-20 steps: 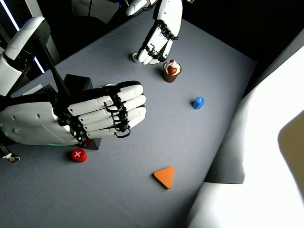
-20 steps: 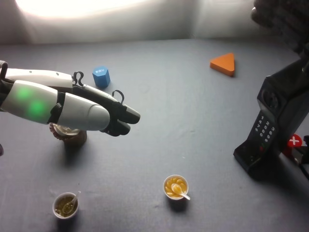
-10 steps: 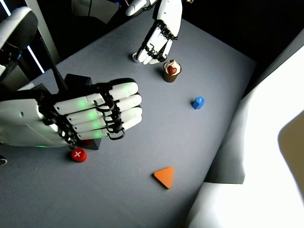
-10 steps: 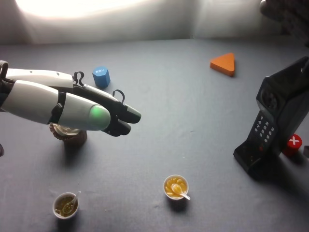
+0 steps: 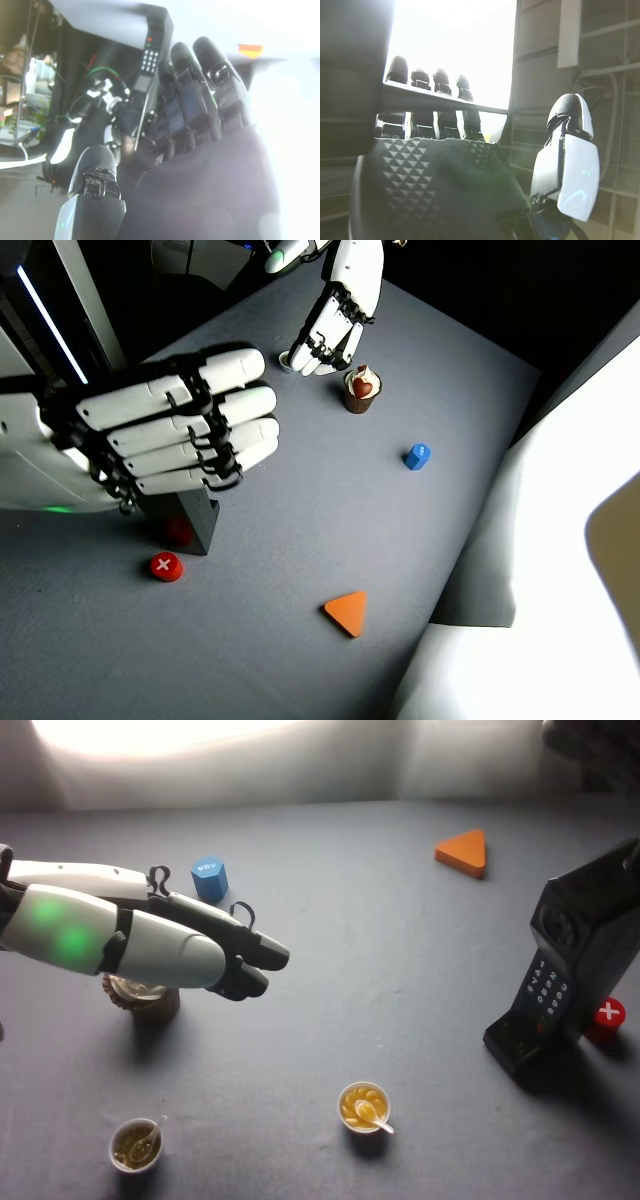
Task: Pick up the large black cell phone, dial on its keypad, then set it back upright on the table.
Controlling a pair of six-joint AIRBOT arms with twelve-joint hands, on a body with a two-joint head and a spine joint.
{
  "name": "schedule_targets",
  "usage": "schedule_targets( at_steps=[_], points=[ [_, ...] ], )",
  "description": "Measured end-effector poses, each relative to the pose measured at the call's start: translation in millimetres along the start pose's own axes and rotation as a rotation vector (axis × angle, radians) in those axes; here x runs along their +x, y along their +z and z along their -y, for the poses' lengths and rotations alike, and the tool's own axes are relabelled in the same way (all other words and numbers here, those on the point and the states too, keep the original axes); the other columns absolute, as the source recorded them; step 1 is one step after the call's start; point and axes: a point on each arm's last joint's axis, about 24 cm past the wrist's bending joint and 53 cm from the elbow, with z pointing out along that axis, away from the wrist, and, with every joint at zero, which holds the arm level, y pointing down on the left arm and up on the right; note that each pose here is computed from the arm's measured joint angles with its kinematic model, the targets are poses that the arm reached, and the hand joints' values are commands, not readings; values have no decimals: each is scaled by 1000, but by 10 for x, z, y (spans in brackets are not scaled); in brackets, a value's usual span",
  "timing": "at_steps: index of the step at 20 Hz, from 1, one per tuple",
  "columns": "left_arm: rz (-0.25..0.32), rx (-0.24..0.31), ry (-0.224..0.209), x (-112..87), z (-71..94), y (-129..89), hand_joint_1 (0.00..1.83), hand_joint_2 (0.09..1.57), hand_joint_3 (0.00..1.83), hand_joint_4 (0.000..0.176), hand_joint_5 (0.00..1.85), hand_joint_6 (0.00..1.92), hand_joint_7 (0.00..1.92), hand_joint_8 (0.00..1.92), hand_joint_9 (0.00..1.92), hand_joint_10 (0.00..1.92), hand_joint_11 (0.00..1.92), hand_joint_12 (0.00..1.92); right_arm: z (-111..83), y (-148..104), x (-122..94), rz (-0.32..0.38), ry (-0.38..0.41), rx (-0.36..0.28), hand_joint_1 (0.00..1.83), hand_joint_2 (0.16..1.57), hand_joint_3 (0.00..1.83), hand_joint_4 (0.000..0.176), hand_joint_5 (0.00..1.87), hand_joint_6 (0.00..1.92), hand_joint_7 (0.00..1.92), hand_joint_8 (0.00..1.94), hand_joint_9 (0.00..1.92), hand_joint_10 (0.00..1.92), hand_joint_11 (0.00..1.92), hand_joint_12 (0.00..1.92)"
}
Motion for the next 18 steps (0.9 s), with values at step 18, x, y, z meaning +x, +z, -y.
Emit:
schedule_targets(
  at_steps=[18],
  points=[
    [-9, 7, -7, 45, 22, 23, 0, 1245, 0, 0, 316, 10, 509, 9, 511, 7, 82, 1035, -174, -48, 67, -5, -25, -17, 277, 916, 0, 24, 175, 3, 178, 3, 150, 2, 0, 414]
  ],
)
